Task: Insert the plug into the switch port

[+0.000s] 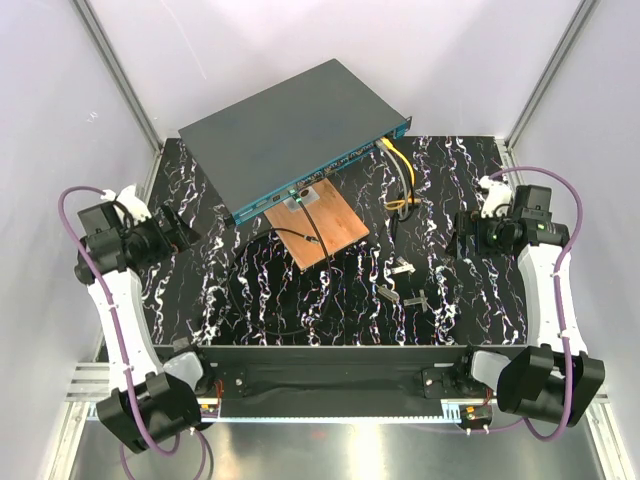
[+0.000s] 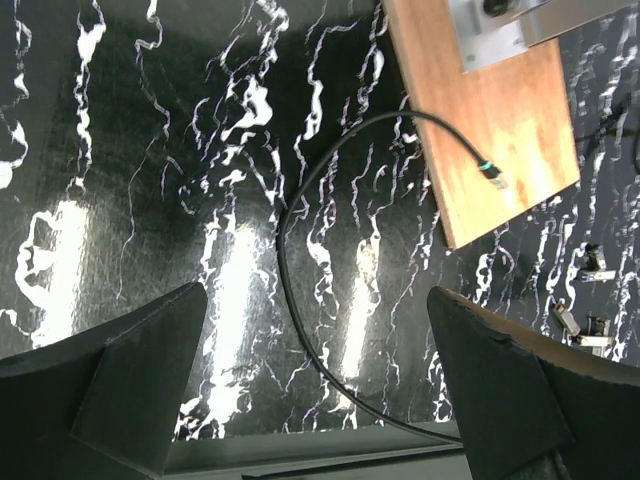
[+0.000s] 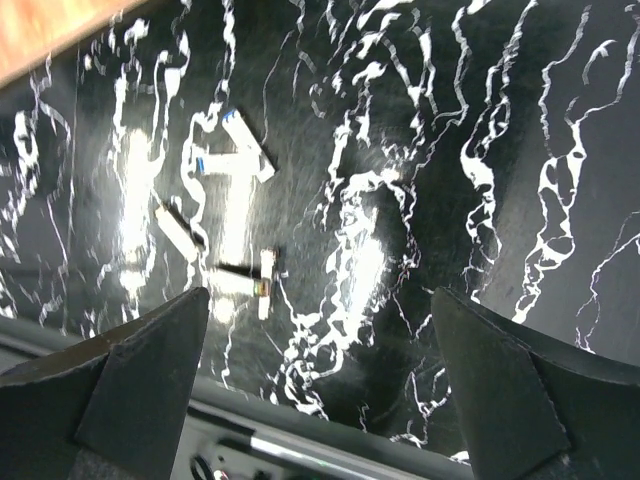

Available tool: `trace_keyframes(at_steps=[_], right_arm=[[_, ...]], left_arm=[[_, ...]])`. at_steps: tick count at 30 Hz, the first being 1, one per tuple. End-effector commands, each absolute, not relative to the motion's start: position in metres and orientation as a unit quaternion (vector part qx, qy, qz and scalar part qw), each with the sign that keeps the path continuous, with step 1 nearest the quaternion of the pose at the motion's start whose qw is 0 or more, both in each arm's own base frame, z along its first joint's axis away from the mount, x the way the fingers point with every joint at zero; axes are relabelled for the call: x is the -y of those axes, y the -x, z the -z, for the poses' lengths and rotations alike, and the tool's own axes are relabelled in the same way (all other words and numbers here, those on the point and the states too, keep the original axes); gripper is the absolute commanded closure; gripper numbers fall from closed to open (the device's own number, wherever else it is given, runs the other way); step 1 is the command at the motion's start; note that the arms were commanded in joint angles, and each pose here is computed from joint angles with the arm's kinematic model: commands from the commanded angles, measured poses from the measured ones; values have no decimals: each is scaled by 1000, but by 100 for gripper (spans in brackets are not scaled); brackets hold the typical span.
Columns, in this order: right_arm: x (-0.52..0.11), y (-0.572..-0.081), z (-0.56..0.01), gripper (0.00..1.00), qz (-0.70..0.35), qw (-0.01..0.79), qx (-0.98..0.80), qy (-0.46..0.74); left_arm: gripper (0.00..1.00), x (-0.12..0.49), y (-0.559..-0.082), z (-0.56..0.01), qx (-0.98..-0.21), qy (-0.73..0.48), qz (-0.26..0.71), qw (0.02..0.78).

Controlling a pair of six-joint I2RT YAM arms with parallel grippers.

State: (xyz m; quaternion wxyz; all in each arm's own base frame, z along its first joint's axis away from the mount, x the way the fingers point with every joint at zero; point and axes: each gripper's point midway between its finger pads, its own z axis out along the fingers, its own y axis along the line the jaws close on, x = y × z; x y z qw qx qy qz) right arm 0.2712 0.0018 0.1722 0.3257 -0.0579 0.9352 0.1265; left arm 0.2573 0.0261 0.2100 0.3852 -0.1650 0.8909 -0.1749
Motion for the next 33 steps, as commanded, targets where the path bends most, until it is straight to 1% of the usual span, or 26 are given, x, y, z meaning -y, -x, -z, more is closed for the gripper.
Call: trace_keyframes(at_steps=[1,6,9,10,12,13,14,15,17,18,20,24,30,33], right_arm=[[-9,-261,-177,0,-137,326,-928,118],[-13,-246,-173,0,-132,307,-921,199],[-23,-233,-164,0,-125,289,-915,252],[-31,-230,-163,0,-121,286,-910,275],[-41,-224,-152,2,-128,272,-908,294],[-48,-223,-150,6,-131,271,-903,306],[-61,-217,-141,8,-141,257,-899,326],[-66,-215,-136,11,-139,251,-897,335],[-83,-214,-126,18,-144,238,-890,362],[-86,-214,-120,21,-138,228,-890,369],[-97,-215,-110,28,-136,206,-890,383],[-122,-214,-93,35,-120,182,-877,428],[-141,-227,-68,46,-100,193,-869,444],[-147,-231,-55,47,-100,192,-868,448]], left_arm=[[1,-17,-263,-240,-868,127,195,439],[1,3,-261,-275,-842,87,243,473],[1,16,-258,-293,-823,74,276,491],[1,19,-258,-303,-812,65,278,510],[1,28,-255,-316,-795,72,310,517],[1,31,-255,-325,-782,63,316,534],[1,36,-254,-331,-772,79,340,531],[1,41,-255,-346,-753,55,356,550],[1,51,-249,-359,-729,64,394,556],[1,52,-249,-371,-714,48,393,578],[1,56,-245,-382,-702,47,398,588],[1,57,-239,-402,-689,40,387,612],[1,58,-231,-420,-666,23,363,651],[1,61,-227,-422,-661,12,364,656]])
